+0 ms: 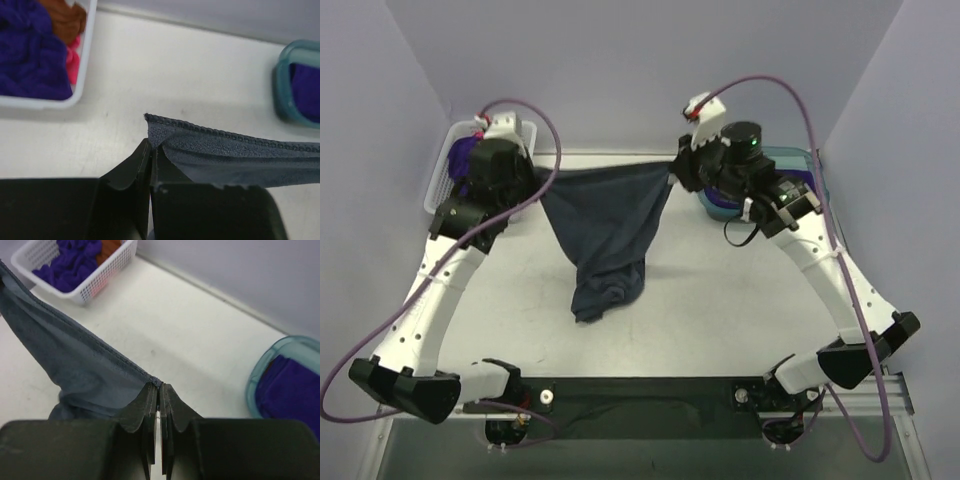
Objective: Fold and stack the towels
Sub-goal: Flatten out the crumpled towel
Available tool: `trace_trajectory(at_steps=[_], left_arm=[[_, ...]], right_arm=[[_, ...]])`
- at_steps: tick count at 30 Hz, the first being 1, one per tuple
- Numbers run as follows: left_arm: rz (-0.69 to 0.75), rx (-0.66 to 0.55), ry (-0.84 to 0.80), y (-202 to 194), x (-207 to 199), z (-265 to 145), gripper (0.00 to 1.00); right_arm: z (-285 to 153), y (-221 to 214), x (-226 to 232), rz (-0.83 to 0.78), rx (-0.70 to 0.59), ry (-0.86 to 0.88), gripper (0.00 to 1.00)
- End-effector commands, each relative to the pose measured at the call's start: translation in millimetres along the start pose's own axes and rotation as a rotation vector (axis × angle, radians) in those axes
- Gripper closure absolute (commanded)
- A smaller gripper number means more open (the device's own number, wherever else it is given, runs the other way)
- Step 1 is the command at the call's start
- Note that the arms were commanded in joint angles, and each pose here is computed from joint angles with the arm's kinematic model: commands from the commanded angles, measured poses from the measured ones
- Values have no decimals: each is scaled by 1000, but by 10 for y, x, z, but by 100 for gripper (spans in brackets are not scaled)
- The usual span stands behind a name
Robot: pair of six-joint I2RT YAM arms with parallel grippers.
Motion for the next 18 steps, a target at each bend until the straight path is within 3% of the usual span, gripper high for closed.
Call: trace_trajectory(at_steps=[1, 4, 9, 18], left_arm=[[-4, -256, -109, 716, -271, -400, 100], [7, -363, -178, 1015, -390, -666, 100], [48, -593, -347, 1495, -483, -1496, 100], [97, -780, -611, 1491, -256, -2684, 100]], right_arm=[[-393, 428, -285, -81, -109, -149, 100], [-727, 812, -383, -116, -242, -196, 100], [-1362, 1228, -421, -170, -447, -227, 100], [-2247, 1321, -230, -200, -672, -124, 100]])
Point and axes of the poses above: each gripper's point midway between its finger pads, its own z axis out along the fingers, its own x axis along the line the jaws close on, y = z × x, the point moved 10 cm from there along -z, back along the fingers, and after that the axes turned 14 degrees about -z, right-handed, at the moved point
